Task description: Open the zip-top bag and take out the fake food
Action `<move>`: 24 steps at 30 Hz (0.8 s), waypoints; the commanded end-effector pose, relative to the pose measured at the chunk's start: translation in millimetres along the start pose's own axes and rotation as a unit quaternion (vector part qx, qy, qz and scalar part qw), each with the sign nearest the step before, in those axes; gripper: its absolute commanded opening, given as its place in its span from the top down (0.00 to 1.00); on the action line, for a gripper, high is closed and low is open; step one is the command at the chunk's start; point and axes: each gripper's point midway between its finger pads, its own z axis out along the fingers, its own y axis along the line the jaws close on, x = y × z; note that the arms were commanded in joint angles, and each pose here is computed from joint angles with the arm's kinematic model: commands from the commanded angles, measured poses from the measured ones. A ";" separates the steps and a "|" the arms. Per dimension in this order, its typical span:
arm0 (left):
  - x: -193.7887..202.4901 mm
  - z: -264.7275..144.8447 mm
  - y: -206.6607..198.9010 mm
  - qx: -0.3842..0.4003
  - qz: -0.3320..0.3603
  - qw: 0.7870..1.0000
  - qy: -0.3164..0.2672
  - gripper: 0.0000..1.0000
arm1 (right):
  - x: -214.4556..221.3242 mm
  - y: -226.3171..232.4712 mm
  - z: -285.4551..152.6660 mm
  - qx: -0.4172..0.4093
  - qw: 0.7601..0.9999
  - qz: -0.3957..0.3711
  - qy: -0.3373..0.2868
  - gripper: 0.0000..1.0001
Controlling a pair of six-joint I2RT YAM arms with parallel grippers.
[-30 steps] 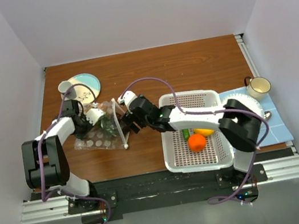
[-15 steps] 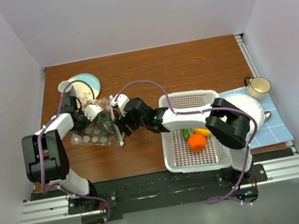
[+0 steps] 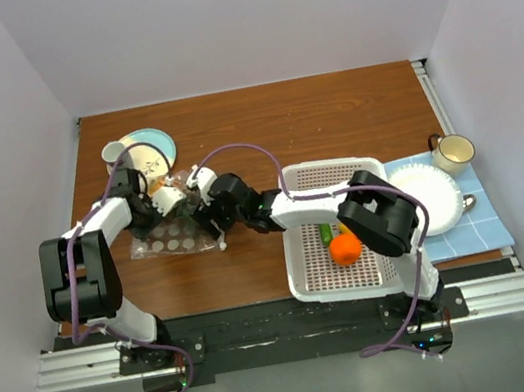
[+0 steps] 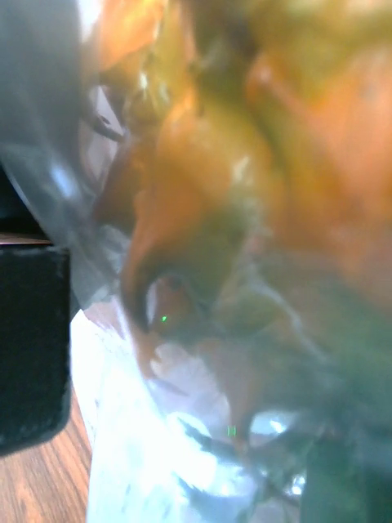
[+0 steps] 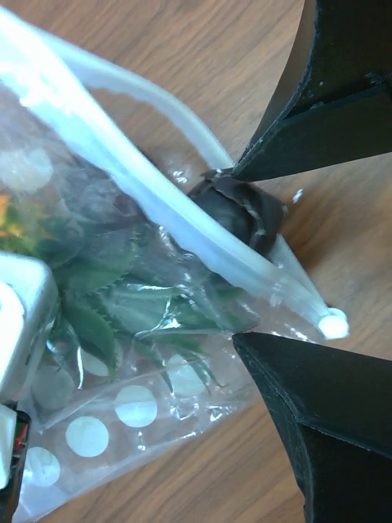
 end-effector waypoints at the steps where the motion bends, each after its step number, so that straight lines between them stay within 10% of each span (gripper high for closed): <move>1: 7.3 -0.5 -6.5 -0.001 0.019 1.000 0.008 1.00 | -49.3 -11.6 -40.7 0.017 0.997 0.017 -0.071 0.21; 24: -15.1 -1.1 -4.0 -0.002 0.043 0.999 -0.002 1.00 | -24.7 -24.6 -22.6 0.006 0.999 0.025 -0.035 0.24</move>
